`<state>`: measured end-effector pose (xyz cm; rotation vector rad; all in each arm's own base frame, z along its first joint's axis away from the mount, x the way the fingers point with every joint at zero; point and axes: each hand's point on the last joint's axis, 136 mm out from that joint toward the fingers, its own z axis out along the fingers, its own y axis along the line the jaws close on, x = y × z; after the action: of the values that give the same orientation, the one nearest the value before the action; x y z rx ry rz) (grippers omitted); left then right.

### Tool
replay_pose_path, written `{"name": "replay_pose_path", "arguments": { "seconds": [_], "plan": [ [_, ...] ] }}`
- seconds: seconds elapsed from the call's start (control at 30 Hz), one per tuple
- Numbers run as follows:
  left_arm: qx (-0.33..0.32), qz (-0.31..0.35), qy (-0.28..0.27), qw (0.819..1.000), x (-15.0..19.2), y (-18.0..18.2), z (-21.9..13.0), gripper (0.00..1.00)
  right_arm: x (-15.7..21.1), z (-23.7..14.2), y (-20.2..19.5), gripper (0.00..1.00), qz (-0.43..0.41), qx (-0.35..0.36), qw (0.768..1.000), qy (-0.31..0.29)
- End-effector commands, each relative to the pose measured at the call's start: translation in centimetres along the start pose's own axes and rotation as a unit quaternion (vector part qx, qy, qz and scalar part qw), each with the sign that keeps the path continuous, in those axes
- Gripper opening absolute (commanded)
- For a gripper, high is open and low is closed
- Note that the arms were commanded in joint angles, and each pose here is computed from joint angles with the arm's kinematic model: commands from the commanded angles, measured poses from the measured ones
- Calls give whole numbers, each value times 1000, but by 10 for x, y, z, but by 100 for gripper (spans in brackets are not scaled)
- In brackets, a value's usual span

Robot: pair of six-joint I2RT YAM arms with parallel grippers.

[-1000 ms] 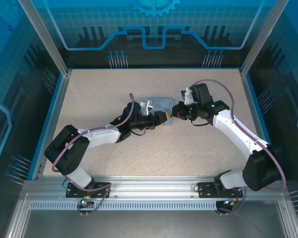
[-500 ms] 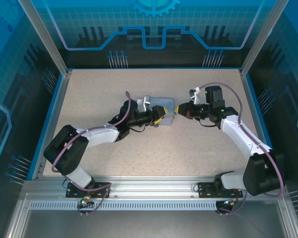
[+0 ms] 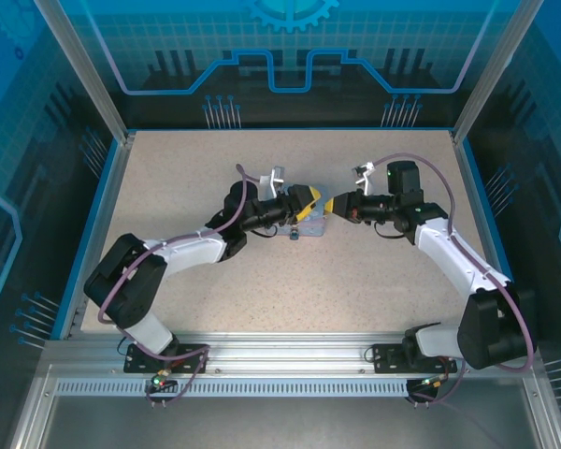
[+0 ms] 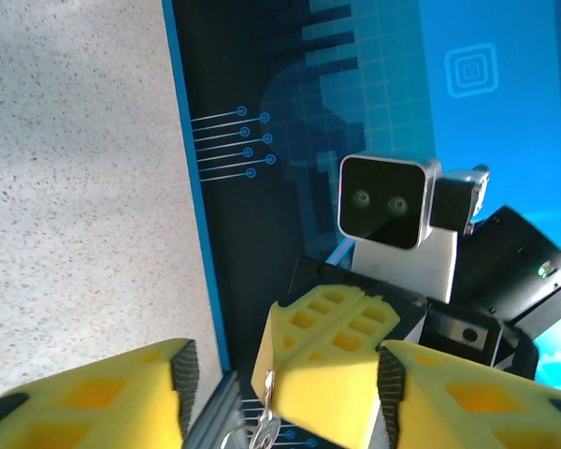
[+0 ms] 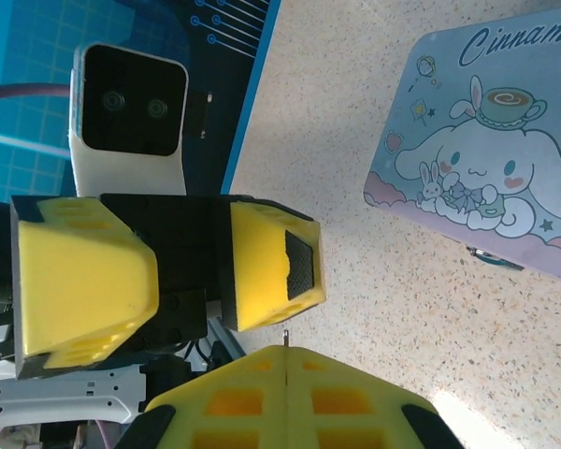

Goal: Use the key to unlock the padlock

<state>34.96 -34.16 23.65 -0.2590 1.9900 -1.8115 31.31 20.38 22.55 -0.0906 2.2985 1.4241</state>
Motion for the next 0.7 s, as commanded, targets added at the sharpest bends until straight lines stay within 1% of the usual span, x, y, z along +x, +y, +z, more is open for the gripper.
{"name": "replay_pose_path", "arguments": {
  "seconds": [0.0,0.33,0.43,0.67],
  "plan": [
    [35,-4,-4,999,-7,-17,6,51,1,-1,10,0,-8,-20,1000,0],
    [57,-41,-10,997,-9,-10,13,38,0,2,11,0,-8,-20,1000,1],
    [63,-51,-11,997,-9,-8,16,35,0,3,10,0,-7,-19,1000,-1],
    [73,-63,-11,995,-6,-7,18,34,-1,4,6,0,-3,-12,1000,-2]
  ]
}}
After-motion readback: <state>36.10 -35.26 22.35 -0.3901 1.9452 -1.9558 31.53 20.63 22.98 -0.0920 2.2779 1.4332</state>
